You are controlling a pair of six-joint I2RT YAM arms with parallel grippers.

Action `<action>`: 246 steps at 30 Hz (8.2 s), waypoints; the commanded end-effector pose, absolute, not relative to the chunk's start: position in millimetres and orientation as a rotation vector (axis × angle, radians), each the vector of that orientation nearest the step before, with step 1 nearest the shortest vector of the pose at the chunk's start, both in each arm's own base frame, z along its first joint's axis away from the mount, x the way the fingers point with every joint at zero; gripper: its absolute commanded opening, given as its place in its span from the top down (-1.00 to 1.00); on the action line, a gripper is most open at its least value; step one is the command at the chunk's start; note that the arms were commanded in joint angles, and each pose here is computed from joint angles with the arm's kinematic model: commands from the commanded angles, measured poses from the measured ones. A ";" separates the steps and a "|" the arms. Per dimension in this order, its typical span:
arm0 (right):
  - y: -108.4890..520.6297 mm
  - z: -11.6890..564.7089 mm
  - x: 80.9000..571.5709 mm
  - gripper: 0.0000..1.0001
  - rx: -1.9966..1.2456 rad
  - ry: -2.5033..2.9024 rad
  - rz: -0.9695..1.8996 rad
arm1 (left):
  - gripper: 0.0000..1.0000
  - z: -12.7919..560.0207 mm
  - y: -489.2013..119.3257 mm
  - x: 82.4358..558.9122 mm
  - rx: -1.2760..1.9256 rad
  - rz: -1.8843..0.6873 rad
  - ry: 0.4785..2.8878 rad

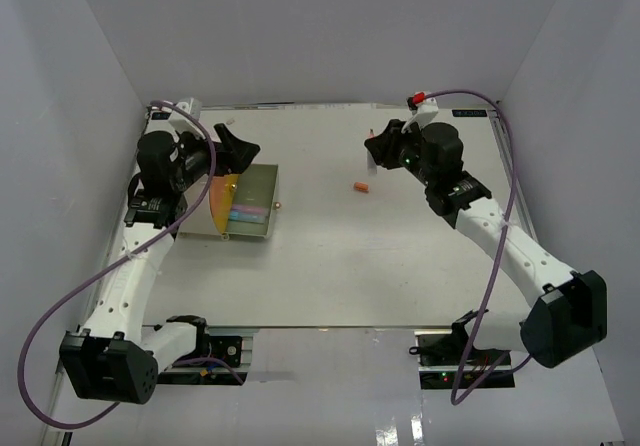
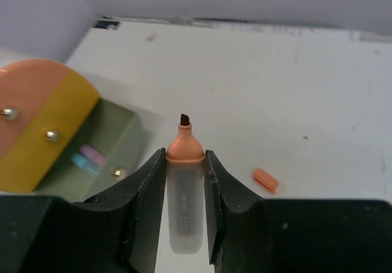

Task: Sort the stationery into containers
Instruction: Pick up the pen from the center of the board, then close the pen cap on the pen.

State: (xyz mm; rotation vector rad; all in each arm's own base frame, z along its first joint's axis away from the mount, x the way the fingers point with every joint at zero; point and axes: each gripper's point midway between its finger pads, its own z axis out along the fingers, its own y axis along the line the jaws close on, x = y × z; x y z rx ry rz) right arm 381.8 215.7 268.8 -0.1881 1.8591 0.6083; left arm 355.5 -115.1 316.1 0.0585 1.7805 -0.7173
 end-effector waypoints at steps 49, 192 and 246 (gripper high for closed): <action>311.2 347.2 283.8 0.85 -0.014 1.449 1.000 | -0.15 315.4 -322.6 299.9 0.529 -0.952 1.546; 334.7 470.2 210.0 0.85 -0.876 0.823 1.474 | 1.00 360.6 -264.9 208.4 1.059 -1.182 1.106; 344.8 447.2 192.0 0.50 -0.903 0.775 1.601 | 1.00 395.7 -278.1 207.7 1.016 -1.217 0.964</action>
